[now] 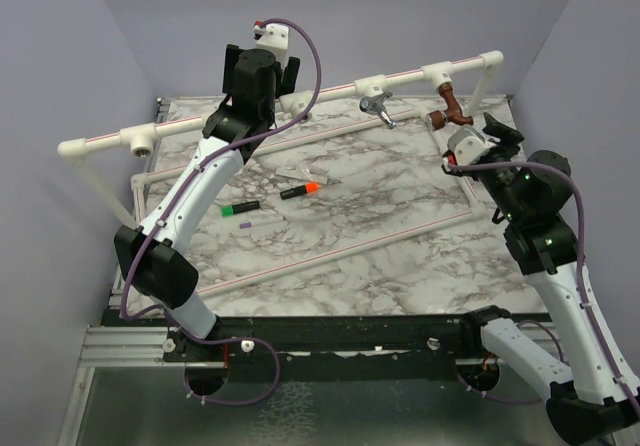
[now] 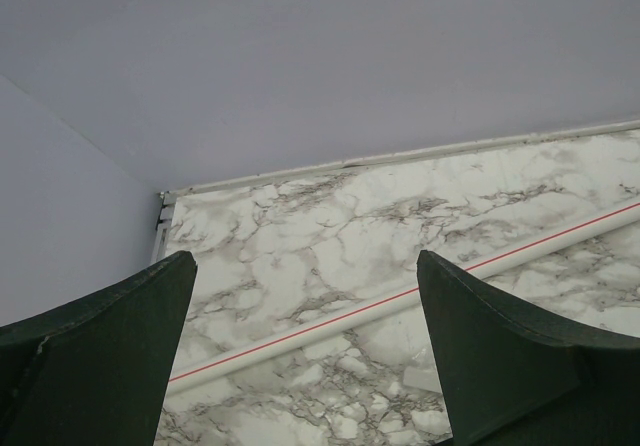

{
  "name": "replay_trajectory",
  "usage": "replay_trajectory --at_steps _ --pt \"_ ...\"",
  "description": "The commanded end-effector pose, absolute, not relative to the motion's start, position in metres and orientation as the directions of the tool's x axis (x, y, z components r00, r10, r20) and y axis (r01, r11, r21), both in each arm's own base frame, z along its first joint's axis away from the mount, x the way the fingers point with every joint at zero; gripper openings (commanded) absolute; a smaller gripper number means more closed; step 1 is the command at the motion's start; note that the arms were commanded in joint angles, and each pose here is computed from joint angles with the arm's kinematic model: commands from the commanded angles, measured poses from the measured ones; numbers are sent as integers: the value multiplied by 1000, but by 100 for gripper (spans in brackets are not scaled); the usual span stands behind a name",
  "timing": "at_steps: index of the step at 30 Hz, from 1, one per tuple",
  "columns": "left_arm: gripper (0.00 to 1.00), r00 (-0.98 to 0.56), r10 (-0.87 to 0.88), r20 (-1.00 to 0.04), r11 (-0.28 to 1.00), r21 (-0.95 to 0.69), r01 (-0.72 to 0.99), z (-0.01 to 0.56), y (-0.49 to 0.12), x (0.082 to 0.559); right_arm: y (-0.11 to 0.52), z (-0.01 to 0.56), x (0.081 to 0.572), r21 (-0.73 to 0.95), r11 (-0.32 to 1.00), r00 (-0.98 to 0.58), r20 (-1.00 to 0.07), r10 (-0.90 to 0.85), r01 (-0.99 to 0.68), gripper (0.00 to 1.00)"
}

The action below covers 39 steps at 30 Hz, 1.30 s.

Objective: Install the water faucets

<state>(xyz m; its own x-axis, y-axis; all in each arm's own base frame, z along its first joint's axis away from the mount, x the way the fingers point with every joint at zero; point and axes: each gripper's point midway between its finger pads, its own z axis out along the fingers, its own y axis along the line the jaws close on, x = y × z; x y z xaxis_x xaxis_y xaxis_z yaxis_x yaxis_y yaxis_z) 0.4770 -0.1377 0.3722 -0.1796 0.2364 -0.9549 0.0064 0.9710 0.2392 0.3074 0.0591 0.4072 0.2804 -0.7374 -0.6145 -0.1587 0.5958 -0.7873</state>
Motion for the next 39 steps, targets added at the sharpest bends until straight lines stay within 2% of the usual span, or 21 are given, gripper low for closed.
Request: replay_trajectory --at_steps 1,4,10,19,28,39 --pt "93 -349 271 -897 953 200 225 292 -193 463 69 399 311 -899 398 335 -437 -835 -183 68" --pt "93 -349 273 -897 953 203 224 292 -193 463 69 397 317 -931 329 340 -363 -867 -157 68" --pt "93 -351 275 -895 953 205 223 291 -192 463 62 392 333 -992 123 303 -130 -944 -41 68" --pt "93 -353 276 -894 953 206 223 290 -193 464 59 406 347 -980 -85 221 124 -967 179 68" --pt "93 -351 275 -895 953 206 222 290 -192 464 67 405 363 -966 -131 196 176 -965 224 67" --pt "93 -351 274 -895 953 203 225 290 -193 464 74 395 370 -972 -94 216 142 -966 216 49"
